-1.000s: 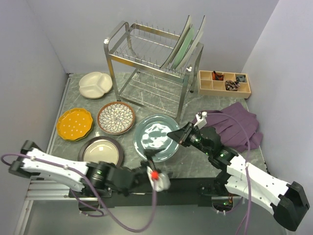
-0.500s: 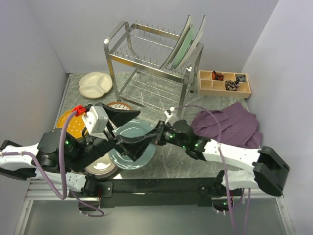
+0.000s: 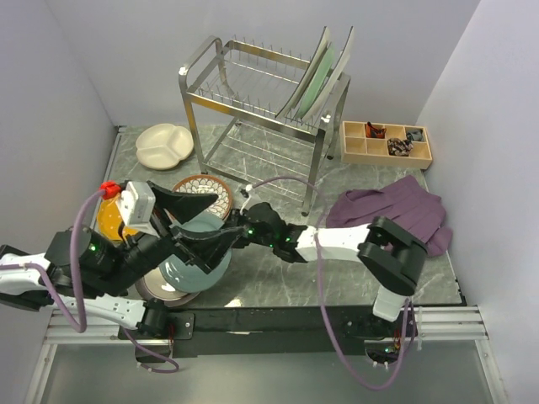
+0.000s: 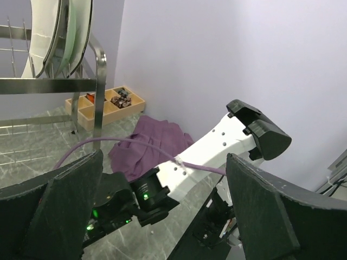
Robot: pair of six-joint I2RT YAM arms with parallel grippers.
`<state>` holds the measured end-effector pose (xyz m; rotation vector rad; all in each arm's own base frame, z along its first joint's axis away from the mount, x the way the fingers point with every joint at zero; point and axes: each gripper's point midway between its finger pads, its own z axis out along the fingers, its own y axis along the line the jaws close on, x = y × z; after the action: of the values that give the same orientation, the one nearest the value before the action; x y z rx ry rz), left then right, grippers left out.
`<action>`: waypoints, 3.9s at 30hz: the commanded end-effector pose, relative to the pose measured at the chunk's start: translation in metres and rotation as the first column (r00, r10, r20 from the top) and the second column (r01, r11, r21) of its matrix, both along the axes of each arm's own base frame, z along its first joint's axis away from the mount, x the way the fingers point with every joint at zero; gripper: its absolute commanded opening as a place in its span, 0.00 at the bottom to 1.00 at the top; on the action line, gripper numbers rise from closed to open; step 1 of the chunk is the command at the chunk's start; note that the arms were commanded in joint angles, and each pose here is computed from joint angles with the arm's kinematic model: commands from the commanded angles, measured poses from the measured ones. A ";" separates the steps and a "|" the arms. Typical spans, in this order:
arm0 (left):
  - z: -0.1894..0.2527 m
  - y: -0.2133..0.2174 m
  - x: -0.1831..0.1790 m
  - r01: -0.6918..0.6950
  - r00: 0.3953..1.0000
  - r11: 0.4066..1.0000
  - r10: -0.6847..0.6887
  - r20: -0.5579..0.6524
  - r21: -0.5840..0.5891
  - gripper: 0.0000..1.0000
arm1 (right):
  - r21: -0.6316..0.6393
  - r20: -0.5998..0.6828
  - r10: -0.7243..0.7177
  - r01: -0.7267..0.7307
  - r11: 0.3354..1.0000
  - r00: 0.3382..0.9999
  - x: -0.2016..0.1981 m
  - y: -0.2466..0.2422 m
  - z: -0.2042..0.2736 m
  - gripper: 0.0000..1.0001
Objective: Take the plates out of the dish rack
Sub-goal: Place the plate at the center of the board.
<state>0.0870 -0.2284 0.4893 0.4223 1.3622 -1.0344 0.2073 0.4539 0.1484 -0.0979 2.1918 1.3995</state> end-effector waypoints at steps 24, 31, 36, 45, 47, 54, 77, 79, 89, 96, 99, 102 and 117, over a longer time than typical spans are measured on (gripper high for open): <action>-0.028 0.010 0.012 -0.076 0.997 0.997 0.076 0.011 0.009 0.99 | 0.205 0.019 0.005 -0.009 0.979 1.000 0.011 0.068 0.023 0.04; -0.032 0.006 0.015 -0.105 0.994 0.994 0.104 0.033 0.035 0.99 | 0.098 0.035 -0.018 0.015 0.995 0.999 0.007 0.064 0.015 0.44; -0.033 0.002 0.015 -0.115 0.992 0.992 0.113 0.049 0.045 1.00 | 0.000 0.027 -0.036 0.036 0.999 0.999 0.007 0.052 0.000 0.46; -0.036 0.000 0.018 -0.137 0.989 0.989 0.133 0.069 0.057 0.99 | -0.132 0.036 -0.106 0.110 0.985 0.994 0.015 0.028 -0.025 0.48; -0.039 -0.002 0.017 -0.137 0.988 0.988 0.133 0.074 0.064 0.99 | -0.143 0.051 -0.111 0.117 0.983 0.993 0.016 0.026 -0.025 0.48; -0.040 -0.004 0.018 -0.144 0.987 0.985 0.136 0.086 0.091 1.00 | -0.245 0.094 -0.164 0.182 0.952 0.982 0.025 0.009 -0.036 0.46; -0.045 -0.007 0.020 -0.172 0.980 0.980 0.160 0.116 0.101 0.99 | -0.222 0.073 -0.121 0.135 0.966 0.990 0.012 0.029 -0.057 0.12; -0.045 -0.008 0.021 -0.175 0.979 0.979 0.162 0.120 0.102 1.00 | -0.232 0.070 -0.120 0.134 0.964 0.990 0.013 0.030 -0.061 0.12; -0.040 -0.005 0.022 -0.187 0.977 0.978 0.175 0.122 0.090 1.00 | -0.236 0.059 -0.105 0.116 0.965 0.993 0.010 0.035 -0.067 0.13; -0.040 -0.007 0.023 -0.194 0.975 0.977 0.181 0.131 0.093 1.00 | -0.259 0.041 -0.106 0.113 0.959 0.993 0.009 0.034 -0.072 0.21; -0.040 -0.008 0.023 -0.194 0.975 0.977 0.182 0.130 0.090 0.99 | -0.259 0.030 -0.104 0.108 0.960 0.994 0.007 0.035 -0.076 0.21; -0.041 -0.011 0.022 -0.194 0.974 0.976 0.181 0.134 0.098 1.00 | -0.262 0.024 -0.103 0.106 0.959 0.994 0.007 0.037 -0.080 0.18; -0.036 -0.010 0.022 -0.189 0.975 0.977 0.175 0.134 0.095 0.99 | -0.256 0.115 -0.123 0.149 0.955 0.986 0.013 0.016 -0.031 0.52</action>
<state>0.1073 -0.2428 0.4409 0.4570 1.3361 -0.7536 0.2114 0.4718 0.0531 -0.1049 2.3783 0.9642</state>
